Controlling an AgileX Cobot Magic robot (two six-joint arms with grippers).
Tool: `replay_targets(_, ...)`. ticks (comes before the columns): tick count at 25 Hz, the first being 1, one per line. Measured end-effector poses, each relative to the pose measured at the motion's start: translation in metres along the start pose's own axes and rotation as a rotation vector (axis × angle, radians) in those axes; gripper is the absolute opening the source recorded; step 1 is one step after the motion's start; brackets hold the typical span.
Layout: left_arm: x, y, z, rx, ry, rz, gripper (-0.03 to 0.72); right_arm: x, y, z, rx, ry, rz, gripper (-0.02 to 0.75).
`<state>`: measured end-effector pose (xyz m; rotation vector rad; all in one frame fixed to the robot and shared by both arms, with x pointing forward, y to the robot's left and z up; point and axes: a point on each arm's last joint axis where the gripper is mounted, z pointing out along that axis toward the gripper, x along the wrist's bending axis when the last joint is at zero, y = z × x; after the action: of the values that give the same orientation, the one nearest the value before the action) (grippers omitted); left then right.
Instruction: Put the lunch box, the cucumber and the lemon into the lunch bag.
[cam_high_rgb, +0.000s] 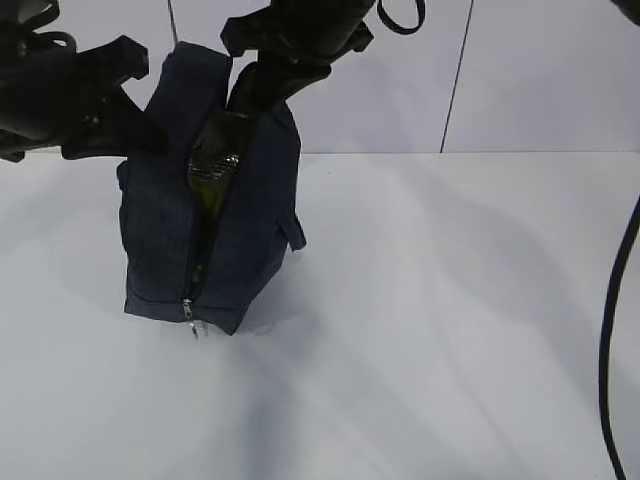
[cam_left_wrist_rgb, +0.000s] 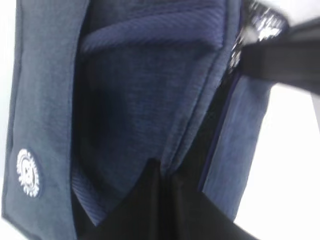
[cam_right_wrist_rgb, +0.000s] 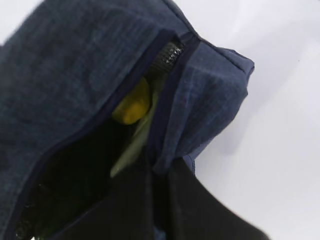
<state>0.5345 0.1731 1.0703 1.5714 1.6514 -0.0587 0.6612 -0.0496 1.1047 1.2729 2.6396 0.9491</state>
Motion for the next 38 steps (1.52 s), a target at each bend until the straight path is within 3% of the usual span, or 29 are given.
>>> replay_targets(7, -0.014, -0.009, 0.006, 0.013, -0.011, 0.070, -0.006, -0.005, -0.014, 0.018, 0.078, 0.005, 0.025, 0.012)
replay_targets(13, -0.016, -0.012, 0.007, 0.022, 0.005, 0.115, -0.006, -0.006, -0.020, -0.001, 0.098, -0.076, -0.002, 0.012)
replay_targets(19, -0.019, -0.016, 0.009, 0.049, -0.001, 0.127, -0.006, -0.005, -0.033, -0.005, 0.145, -0.094, -0.004, 0.012)
replay_targets(30, -0.049, -0.048, 0.030, 0.151, -0.050, 0.229, -0.006, -0.004, -0.051, -0.017, 0.201, -0.133, -0.018, 0.012)
replay_targets(38, -0.053, -0.049, 0.032, 0.136, -0.053, 0.213, -0.006, -0.004, -0.058, -0.020, 0.221, -0.148, -0.021, 0.012)
